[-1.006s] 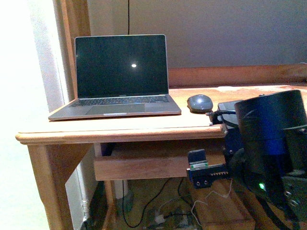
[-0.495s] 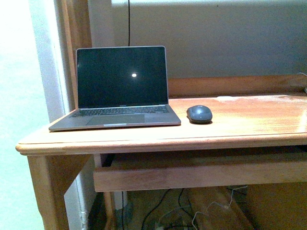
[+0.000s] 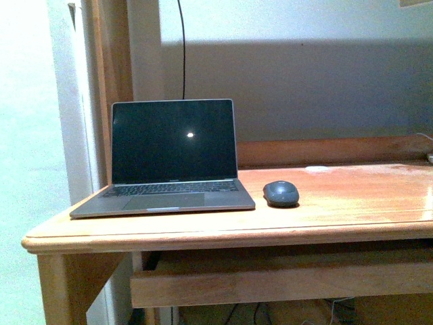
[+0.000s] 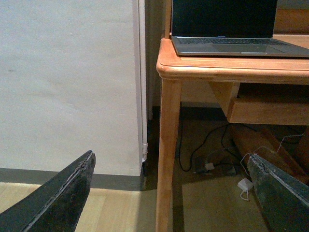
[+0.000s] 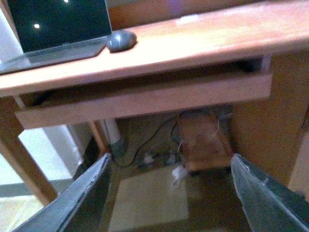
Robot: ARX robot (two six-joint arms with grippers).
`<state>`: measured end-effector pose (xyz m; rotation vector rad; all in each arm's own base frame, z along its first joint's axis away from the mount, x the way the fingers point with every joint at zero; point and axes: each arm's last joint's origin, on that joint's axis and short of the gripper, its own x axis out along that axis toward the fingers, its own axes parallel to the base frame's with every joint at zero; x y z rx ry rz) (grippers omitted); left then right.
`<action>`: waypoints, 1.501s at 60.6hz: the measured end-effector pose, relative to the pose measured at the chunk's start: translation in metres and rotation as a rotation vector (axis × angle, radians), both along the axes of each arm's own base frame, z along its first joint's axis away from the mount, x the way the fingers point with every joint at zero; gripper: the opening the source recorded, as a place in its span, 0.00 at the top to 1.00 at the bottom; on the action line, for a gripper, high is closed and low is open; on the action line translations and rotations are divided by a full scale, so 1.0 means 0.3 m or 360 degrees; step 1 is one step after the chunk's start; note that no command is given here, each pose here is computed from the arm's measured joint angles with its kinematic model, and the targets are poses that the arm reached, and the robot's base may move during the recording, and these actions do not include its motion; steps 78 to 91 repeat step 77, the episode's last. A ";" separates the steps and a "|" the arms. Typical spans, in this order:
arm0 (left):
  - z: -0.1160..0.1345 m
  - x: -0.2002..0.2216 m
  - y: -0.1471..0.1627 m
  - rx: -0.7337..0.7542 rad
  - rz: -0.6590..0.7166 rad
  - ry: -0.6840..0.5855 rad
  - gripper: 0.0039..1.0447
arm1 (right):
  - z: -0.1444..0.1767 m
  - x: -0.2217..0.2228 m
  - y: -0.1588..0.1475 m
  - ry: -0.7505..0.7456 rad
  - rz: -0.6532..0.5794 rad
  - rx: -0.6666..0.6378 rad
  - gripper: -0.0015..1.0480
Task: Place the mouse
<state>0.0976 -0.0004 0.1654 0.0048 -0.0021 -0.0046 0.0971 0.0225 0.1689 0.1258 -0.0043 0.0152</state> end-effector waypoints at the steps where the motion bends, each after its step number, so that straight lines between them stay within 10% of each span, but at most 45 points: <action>1: 0.000 0.000 0.000 0.0000 0.0000 0.0001 0.07 | 0.001 -0.001 -0.002 -0.0007 0.0002 -0.0015 0.37; 22: 0.000 0.000 0.000 0.0000 0.0001 0.0001 0.07 | -0.003 0.001 -0.060 -0.0006 0.0023 -0.0183 0.95; 34: 0.000 0.000 0.000 0.0000 0.0001 0.0001 0.07 | -0.002 0.000 -0.074 -0.0009 -0.0021 -0.0191 0.97; 62: 0.000 0.000 0.000 0.0000 0.0000 0.0001 0.07 | -0.002 0.000 -0.074 -0.0009 -0.0023 -0.0193 0.07; 91: 0.000 0.000 0.000 0.0000 0.0001 0.0001 0.07 | -0.002 0.000 -0.074 -0.0009 -0.0023 -0.0193 0.07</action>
